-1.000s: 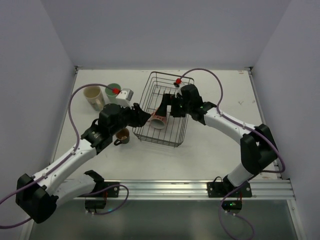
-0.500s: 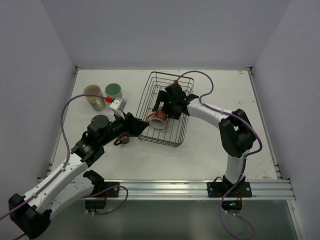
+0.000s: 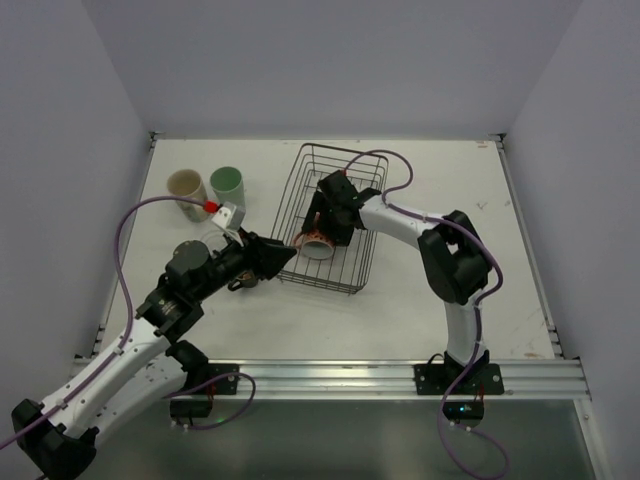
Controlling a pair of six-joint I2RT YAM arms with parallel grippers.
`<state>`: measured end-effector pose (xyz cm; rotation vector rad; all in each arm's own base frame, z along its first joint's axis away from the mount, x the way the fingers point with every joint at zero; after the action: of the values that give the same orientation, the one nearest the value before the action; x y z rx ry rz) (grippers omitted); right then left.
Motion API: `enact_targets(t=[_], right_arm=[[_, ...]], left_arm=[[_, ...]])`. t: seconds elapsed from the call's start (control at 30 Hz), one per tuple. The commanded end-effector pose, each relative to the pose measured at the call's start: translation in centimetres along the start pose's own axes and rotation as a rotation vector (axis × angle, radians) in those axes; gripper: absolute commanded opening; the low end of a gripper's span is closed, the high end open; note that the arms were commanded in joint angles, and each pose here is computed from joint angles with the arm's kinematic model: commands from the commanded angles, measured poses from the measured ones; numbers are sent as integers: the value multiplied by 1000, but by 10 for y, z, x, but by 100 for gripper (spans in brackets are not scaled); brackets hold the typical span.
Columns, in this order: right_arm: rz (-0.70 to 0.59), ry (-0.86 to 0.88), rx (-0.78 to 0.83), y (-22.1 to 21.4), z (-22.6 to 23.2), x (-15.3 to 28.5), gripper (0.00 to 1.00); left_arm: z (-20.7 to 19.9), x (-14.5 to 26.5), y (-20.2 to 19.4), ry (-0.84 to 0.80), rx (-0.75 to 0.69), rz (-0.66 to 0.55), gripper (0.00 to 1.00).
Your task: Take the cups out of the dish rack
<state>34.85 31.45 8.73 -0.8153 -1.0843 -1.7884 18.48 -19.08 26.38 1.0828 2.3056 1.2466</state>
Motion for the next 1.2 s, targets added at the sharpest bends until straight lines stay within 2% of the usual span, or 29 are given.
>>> enact_targets(t=[0.0,0.13,0.2,0.7,0.87,1.0,1.17], right_arm=[[-13,-21,-21,4,1,4,67],[-51,21,-20,11,7,14,45],[-95,59,-13,16,13,25,38],[-440,282,28,51,32,86,32],[-553,320,10,62,36,102,32],[-631,395,-56,69,43,123,32],[-645,509,-120,64,48,143,31]], left_arm=[[0,-2,2,-7,-13,-32,54],[4,-6,0,5,-10,-23,54],[4,-8,0,7,-9,-19,54],[0,-25,-5,-31,44,33,53],[0,-34,-16,-61,118,72,52],[0,-44,-17,-104,213,12,51],[10,-55,-17,-86,322,-77,51]])
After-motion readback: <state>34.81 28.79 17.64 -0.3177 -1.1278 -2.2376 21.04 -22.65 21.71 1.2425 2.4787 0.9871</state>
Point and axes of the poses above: each gripper's point midway between its finger pads, its own x axis back along the fingers, its own z axis along the line the jaws close on, y = z × x, the point moved 4 cm from there along x, back along the fingers, and after that the axes turned 6 degrees about x, right-handed, at the moved point
